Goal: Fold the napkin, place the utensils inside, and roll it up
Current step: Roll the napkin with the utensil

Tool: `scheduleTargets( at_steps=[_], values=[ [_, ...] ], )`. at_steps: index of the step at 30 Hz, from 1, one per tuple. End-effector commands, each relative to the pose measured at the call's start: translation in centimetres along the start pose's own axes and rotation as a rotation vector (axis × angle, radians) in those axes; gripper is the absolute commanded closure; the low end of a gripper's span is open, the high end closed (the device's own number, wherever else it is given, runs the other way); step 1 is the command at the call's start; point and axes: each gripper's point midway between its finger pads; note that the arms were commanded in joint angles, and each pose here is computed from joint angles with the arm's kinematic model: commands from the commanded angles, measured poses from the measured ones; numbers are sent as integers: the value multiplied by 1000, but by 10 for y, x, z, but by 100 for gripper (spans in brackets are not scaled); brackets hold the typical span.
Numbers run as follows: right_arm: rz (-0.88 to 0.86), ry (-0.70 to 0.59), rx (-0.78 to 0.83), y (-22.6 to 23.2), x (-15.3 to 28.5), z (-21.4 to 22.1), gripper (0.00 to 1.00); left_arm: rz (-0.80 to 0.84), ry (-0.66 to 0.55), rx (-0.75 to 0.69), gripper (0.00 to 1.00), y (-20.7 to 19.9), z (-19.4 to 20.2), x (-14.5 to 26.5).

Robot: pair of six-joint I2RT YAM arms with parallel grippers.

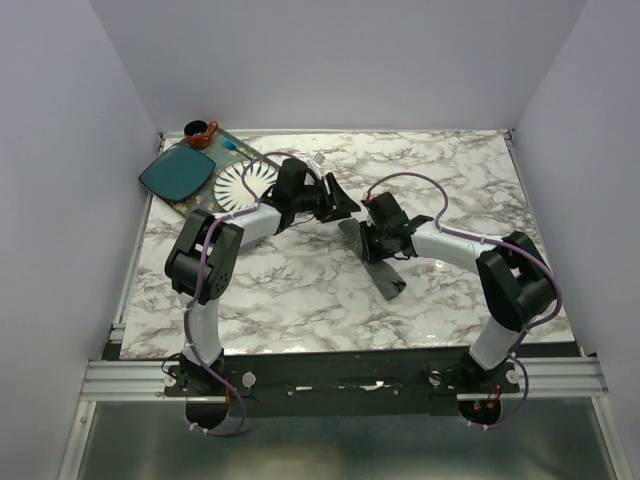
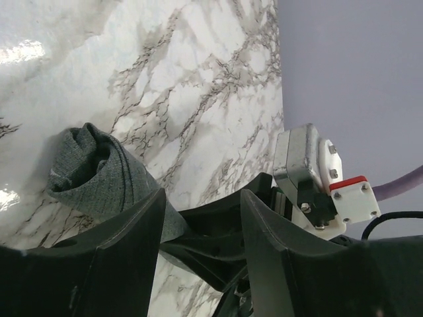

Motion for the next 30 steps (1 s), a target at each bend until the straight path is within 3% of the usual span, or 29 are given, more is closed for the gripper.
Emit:
scheduleTargets(
  at_steps=[1,16,27,30],
  values=[
    [-7,114,5,-6,-5,34,63,39,57,32,43,3,23,-14],
    [41,100,51,-12,12,23,53,-93,93,76,45,62,56,-25],
    [181,64,191,-13,38,3,20,-100,91,69,45,63,51,-27],
    [193,73,213,-13,35,2,16,-102,94,68,45,64,52,-27]
  ],
)
Point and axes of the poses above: each gripper's point midway between its finger pads, its own x axis back along the fingers, its own y axis along the line the jaws close on, z = x × y, and after that the axes turned 5 degrees about -x, right-handed
